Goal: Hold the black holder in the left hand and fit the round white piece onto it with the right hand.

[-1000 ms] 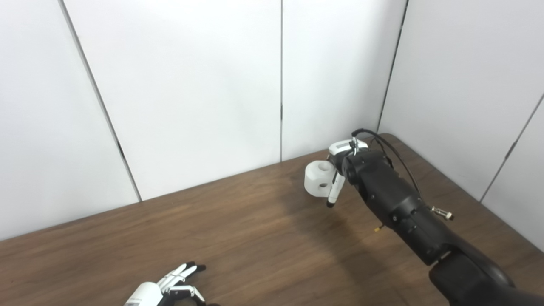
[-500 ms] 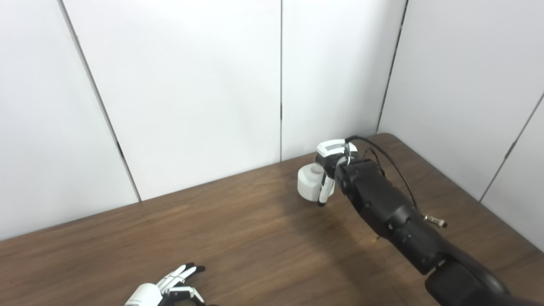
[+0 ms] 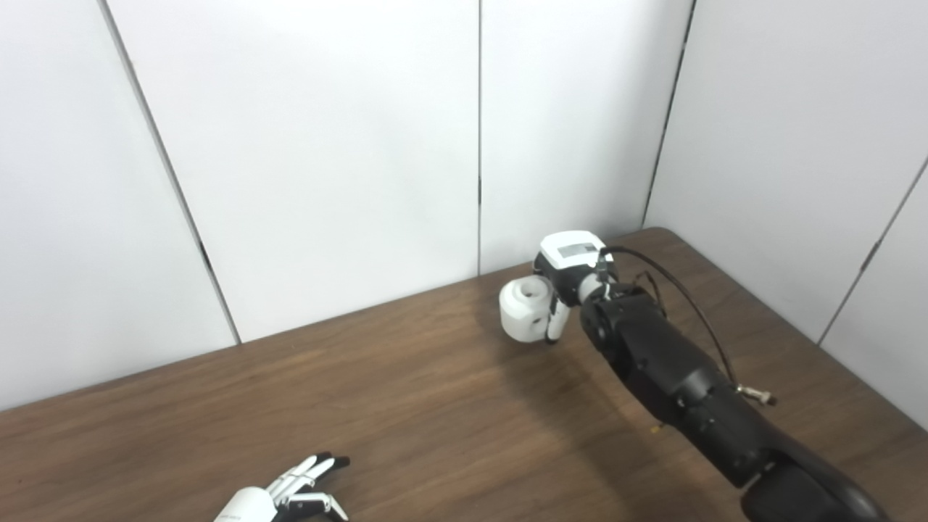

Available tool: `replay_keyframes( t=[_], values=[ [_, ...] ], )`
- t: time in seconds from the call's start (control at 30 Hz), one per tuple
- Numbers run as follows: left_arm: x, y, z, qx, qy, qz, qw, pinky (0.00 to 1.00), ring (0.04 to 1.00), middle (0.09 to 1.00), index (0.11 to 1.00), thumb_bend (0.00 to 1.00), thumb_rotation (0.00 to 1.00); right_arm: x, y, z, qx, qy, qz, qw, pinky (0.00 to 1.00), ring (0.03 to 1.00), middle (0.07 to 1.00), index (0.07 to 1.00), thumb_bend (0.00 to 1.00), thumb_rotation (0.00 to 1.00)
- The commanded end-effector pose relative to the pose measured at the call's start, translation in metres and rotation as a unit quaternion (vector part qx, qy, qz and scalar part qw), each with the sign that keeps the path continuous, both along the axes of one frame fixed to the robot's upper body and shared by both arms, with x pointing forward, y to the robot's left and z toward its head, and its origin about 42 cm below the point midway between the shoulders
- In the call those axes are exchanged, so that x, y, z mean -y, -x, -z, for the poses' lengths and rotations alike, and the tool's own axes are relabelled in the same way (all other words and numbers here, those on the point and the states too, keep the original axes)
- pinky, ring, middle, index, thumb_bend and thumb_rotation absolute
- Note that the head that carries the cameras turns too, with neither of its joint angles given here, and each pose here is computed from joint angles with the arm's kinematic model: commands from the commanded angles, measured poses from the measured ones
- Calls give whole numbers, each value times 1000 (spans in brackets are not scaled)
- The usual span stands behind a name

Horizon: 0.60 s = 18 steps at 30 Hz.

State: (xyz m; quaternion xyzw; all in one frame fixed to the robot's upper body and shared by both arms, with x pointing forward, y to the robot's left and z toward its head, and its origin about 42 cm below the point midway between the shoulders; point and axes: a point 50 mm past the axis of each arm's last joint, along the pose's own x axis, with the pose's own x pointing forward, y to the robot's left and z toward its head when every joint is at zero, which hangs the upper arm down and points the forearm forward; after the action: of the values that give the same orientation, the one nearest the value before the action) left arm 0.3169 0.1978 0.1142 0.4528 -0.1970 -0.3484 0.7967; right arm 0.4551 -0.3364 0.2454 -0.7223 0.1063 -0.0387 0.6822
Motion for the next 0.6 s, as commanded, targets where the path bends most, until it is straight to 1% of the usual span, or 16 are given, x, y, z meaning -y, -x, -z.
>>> replay_keyframes(
  t=[0.0,0.07,0.2,0.27,0.37,0.5,0.57],
  values=[
    [-13,24,33,-75,-84,12,994,888,963,931,488,522,59,5,-1,-37,69,8,-10,998,806,740,668,482,524,142],
    [-12,26,32,-69,-77,12,995,857,947,921,488,522,58,6,5,-41,80,0,-16,997,792,733,667,482,524,142],
    [-8,28,28,-67,-75,10,995,837,937,916,488,523,57,2,19,-48,104,-22,-35,994,770,738,675,480,524,144],
    [-4,30,25,-63,-78,6,995,828,933,912,488,523,56,-4,33,-54,120,-34,-56,991,764,740,674,480,525,144],
    [2,32,24,-63,-84,1,995,823,931,913,488,523,57,-13,54,-61,132,-54,-88,986,762,738,672,480,525,143],
    [9,33,25,-64,-85,-6,994,819,932,922,488,524,58,-22,77,-70,138,-76,-118,980,763,739,672,478,525,143],
    [14,33,26,-68,-88,-13,994,831,941,930,489,524,59,-26,91,-74,140,-90,-136,977,744,738,673,478,525,141]
  ],
)
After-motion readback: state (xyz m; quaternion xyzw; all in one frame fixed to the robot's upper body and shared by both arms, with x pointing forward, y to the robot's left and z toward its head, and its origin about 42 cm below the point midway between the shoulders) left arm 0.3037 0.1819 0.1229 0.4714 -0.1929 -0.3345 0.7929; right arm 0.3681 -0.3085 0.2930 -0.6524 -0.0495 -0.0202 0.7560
